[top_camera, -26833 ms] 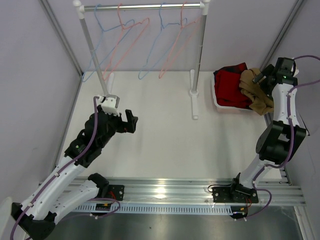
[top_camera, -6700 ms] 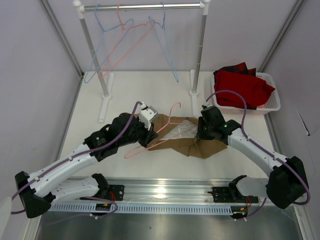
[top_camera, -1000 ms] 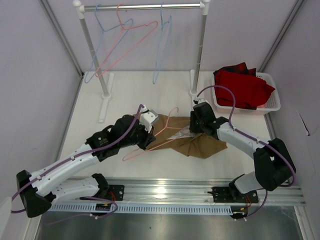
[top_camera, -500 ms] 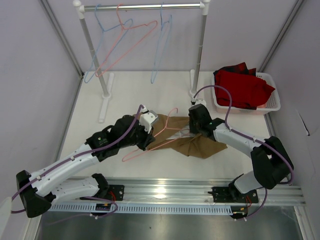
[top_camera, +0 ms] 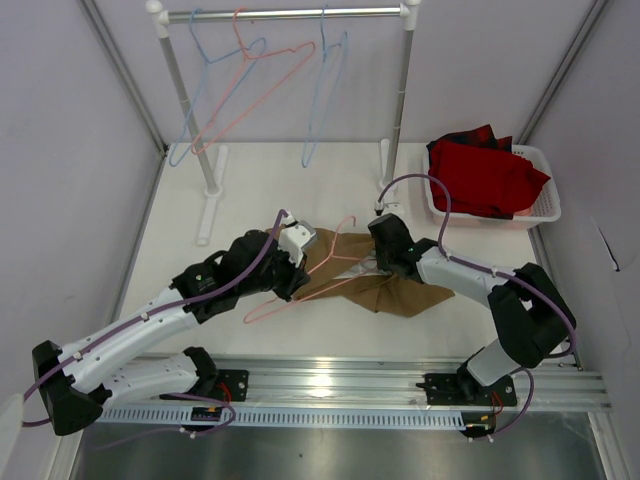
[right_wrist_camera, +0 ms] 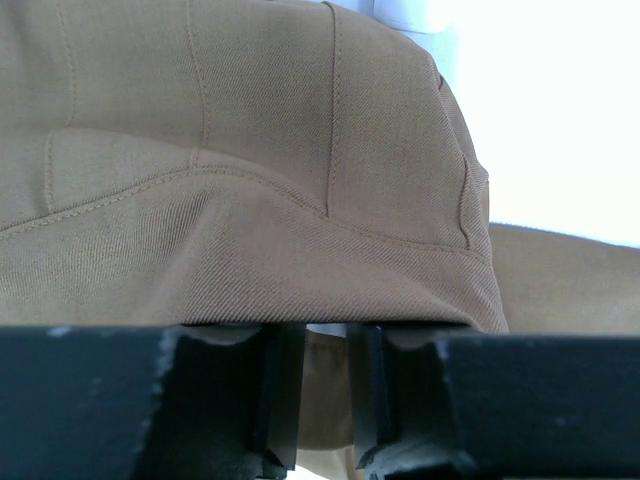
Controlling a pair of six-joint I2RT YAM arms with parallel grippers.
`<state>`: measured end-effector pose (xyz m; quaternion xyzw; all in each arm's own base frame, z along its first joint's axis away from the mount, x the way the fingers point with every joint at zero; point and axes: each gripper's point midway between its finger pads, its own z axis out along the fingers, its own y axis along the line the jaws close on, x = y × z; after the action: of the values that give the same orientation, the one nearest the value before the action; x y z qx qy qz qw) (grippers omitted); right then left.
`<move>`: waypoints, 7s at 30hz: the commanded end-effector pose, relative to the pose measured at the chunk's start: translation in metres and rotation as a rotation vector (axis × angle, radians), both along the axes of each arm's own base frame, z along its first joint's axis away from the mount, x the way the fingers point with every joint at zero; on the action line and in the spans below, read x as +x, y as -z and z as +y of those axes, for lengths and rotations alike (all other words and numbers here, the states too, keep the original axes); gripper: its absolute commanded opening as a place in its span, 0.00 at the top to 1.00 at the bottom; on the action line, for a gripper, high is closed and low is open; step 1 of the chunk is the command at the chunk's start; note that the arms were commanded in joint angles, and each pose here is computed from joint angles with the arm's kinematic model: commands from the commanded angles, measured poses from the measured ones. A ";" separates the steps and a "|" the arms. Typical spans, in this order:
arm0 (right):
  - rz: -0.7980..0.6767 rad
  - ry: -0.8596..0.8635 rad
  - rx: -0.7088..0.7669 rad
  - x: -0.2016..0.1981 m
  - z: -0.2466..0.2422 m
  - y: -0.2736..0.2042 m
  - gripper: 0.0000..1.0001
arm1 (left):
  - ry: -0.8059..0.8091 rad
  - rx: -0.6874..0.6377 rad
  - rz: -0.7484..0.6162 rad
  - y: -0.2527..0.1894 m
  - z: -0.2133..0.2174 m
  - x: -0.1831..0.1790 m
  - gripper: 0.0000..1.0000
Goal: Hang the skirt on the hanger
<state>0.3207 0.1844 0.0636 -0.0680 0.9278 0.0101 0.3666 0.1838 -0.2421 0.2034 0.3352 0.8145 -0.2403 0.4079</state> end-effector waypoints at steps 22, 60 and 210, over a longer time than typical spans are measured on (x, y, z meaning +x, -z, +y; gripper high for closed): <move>-0.018 -0.019 0.162 -0.005 0.009 -0.056 1.00 | 0.003 -0.048 -0.058 -0.018 -0.005 0.005 1.00; -0.015 0.005 0.407 -0.015 -0.028 -0.108 1.00 | 0.085 -0.138 -0.093 -0.044 -0.025 0.003 1.00; 0.217 0.139 0.539 0.016 -0.057 -0.027 1.00 | 0.378 -0.151 -0.293 -0.012 -0.098 -0.006 1.00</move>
<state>0.3204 0.1228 0.0758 0.1055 0.9368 0.2292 0.2424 0.1876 -0.3270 0.1988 0.4782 0.6636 -0.2847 0.4999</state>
